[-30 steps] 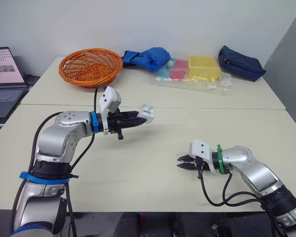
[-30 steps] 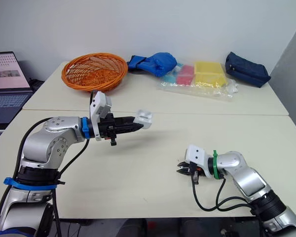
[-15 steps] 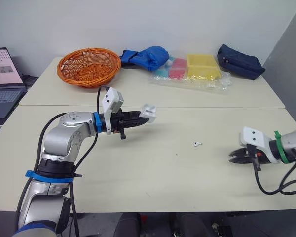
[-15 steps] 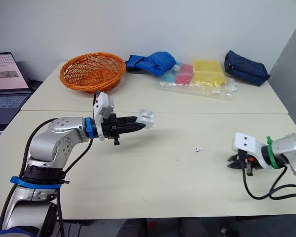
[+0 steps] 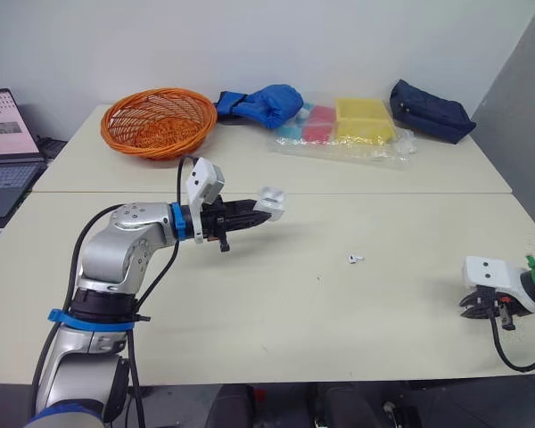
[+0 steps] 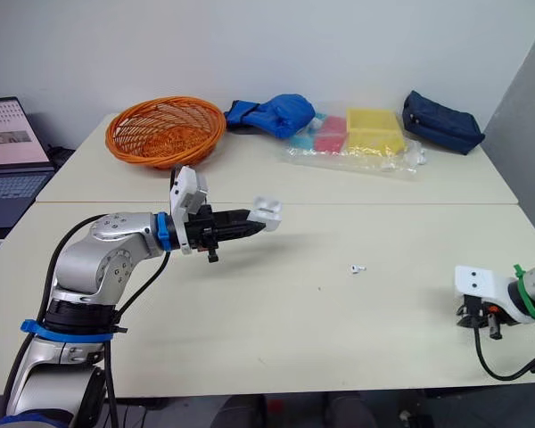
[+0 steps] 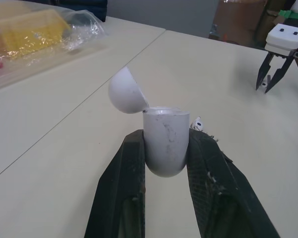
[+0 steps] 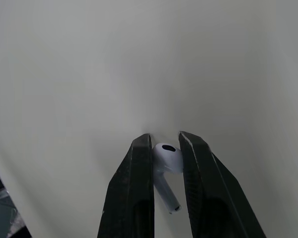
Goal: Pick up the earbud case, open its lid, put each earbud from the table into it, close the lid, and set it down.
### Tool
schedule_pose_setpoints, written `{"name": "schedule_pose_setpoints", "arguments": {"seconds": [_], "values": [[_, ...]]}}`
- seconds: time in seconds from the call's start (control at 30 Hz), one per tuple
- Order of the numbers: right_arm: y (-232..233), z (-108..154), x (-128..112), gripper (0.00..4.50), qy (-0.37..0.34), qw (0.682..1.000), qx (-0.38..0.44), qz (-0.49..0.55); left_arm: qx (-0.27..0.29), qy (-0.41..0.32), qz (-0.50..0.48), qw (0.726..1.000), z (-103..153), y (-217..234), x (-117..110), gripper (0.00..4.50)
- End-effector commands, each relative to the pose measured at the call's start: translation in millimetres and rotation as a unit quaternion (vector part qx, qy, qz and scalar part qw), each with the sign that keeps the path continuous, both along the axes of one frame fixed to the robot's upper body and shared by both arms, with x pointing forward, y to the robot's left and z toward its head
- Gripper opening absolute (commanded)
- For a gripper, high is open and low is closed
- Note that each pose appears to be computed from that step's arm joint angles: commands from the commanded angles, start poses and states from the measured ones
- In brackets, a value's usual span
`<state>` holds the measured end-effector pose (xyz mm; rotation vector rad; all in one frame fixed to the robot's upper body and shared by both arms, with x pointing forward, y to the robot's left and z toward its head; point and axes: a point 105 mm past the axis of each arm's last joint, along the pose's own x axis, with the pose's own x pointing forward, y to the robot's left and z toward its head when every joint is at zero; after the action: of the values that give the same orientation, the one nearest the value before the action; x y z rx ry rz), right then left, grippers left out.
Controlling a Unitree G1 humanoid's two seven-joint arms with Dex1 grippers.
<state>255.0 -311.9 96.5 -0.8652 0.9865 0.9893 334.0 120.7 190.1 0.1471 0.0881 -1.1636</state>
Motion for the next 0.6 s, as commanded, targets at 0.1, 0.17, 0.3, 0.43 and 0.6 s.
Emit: {"name": "schedule_pose_setpoints", "arguments": {"seconds": [0.1, 0.17, 0.3, 0.43, 0.6], "values": [[3, -1, 8, 0.41, -0.015, 1.000, 0.003, 0.007, -0.009, -0.022, -0.006, 1.000, 13, -3, -4, 0.80], [5, -5, 11, 0.41, -0.019, 1.000, 0.006, 0.006, -0.008, -0.020, -0.006, 1.000, 12, -3, -5, 0.80], [2, -9, 8, 0.76, -0.014, 1.000, 0.008, -0.003, -0.008, -0.018, -0.008, 1.000, 12, -5, -7, 0.80], [-2, -7, 5, 2.16, -0.015, 1.000, 0.001, -0.002, -0.009, -0.018, -0.008, 1.000, 12, -5, -7, 0.80], [-8, -4, 2, 2.48, -0.015, 1.000, -0.007, -0.003, -0.011, -0.015, -0.009, 1.000, 10, -6, -8, 0.80]]}}
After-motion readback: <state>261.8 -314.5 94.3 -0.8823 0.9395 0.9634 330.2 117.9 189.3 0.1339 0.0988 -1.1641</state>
